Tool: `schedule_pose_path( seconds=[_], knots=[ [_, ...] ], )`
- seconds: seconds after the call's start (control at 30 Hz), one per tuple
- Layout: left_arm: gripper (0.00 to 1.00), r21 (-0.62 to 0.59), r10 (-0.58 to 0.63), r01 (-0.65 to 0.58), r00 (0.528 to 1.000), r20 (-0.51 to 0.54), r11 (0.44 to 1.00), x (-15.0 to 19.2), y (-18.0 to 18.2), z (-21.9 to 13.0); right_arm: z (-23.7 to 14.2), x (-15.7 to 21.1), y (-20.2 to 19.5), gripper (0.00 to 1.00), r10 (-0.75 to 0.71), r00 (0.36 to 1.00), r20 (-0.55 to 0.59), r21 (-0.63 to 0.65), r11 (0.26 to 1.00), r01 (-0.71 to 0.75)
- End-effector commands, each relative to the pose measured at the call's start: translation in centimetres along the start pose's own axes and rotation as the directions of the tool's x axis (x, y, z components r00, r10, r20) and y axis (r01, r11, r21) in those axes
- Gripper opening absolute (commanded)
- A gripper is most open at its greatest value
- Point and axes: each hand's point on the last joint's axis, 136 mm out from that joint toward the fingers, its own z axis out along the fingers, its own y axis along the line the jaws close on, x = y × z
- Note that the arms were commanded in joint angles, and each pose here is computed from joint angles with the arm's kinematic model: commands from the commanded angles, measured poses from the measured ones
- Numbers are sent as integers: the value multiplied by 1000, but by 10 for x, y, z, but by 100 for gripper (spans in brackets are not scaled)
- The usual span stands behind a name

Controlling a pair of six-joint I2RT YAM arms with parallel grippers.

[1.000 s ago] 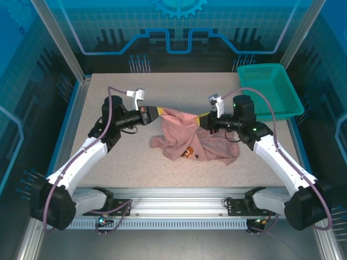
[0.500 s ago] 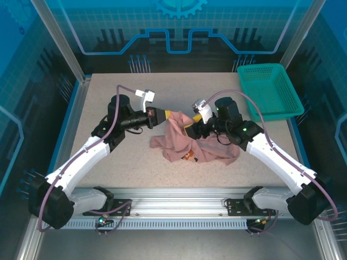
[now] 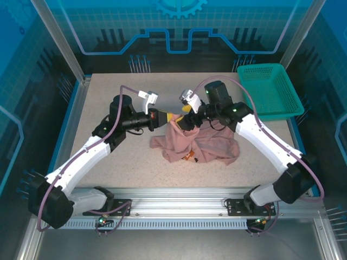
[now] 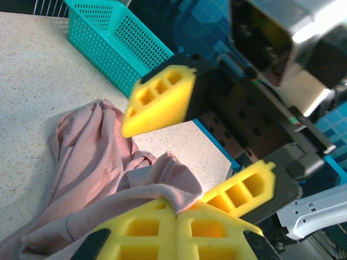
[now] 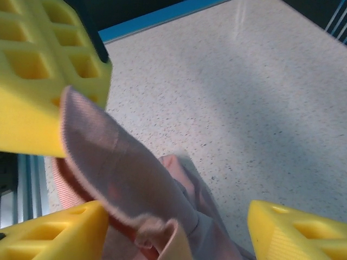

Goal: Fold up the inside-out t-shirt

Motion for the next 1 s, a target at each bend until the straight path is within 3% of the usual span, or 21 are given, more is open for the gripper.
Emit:
schedule_pose_path(
  seconds=[0.0,0.17,0.3,0.4,0.5,0.73,0.97],
  knots=[
    [0,35,51,-50,999,-3,998,-6,-13,0,-2,-2,15,60,-49,999,-14,-134,990,47],
    [0,-19,51,-51,999,4,999,-6,-4,-1,-3,-6,15,20,-60,998,-21,-146,988,57],
    [0,-267,20,-8,999,45,964,-13,38,-9,-12,-17,1,1,28,1000,10,-22,999,-28],
    [1,-456,3,19,999,46,890,-12,71,-21,-21,-31,-15,0,195,976,93,89,975,-203],
    [7,-538,-18,31,999,28,842,-5,88,-26,-21,-45,-8,0,344,917,201,32,933,-357],
    [39,-522,-77,80,997,27,849,15,86,-31,5,-42,-3,0,518,794,318,51,827,-560],
    [57,-410,-172,163,985,17,897,38,62,-26,15,-36,-6,0,510,784,354,120,807,-579]
  ],
)
